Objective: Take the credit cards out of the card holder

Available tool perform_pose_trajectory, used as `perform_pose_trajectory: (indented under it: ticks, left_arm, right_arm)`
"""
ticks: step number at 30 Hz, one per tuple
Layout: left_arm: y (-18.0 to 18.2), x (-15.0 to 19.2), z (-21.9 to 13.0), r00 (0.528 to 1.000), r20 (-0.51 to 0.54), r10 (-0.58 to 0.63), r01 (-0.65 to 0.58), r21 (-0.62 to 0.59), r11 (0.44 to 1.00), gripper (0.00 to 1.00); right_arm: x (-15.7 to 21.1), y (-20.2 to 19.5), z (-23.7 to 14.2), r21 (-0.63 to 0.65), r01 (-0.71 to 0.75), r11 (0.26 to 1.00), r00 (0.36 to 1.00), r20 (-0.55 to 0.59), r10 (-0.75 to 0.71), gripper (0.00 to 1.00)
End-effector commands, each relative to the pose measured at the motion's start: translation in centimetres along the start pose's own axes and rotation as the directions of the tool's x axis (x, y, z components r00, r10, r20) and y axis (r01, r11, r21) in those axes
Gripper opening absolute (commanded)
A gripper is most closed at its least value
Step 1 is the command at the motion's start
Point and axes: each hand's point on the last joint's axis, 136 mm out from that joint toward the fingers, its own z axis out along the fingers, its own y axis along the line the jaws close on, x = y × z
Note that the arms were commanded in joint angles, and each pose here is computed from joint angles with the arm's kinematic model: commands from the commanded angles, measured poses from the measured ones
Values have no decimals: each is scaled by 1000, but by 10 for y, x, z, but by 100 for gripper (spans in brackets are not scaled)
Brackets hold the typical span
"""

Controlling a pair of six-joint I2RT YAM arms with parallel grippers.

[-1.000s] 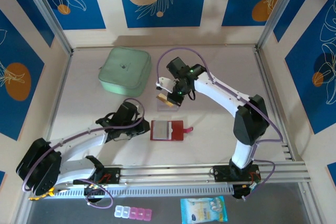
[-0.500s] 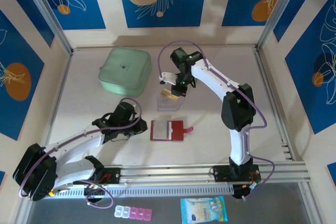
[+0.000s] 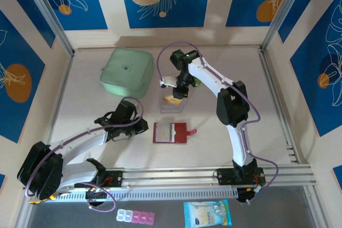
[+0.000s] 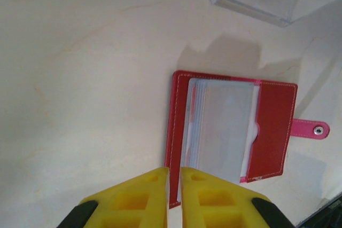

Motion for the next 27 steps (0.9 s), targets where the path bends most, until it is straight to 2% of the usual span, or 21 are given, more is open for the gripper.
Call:
perform_pose_trajectory:
  ticks: [1, 7, 23, 27]
  left_arm:
    - [-12, -13, -4, 1000, 7, 24, -25, 31, 999, 13]
    - [-13, -18, -4, 999, -16, 28, -27, 25, 999, 13]
    - [-4, -18, -8, 1000, -3, -6, 6, 30, 1000, 13]
    - [-4, -18, -12, 1000, 12, -14, 14, 36, 999, 13]
  right_arm:
    - [0, 11, 1, -78, 15, 997, 1000, 9, -14, 0]
    - [3, 17, 14, -137, 0, 991, 1000, -16, -2, 0]
    - [6, 31, 56, -203, 18, 979, 995, -96, -38, 0]
    - [8, 31, 53, -188, 19, 982, 993, -112, -40, 12]
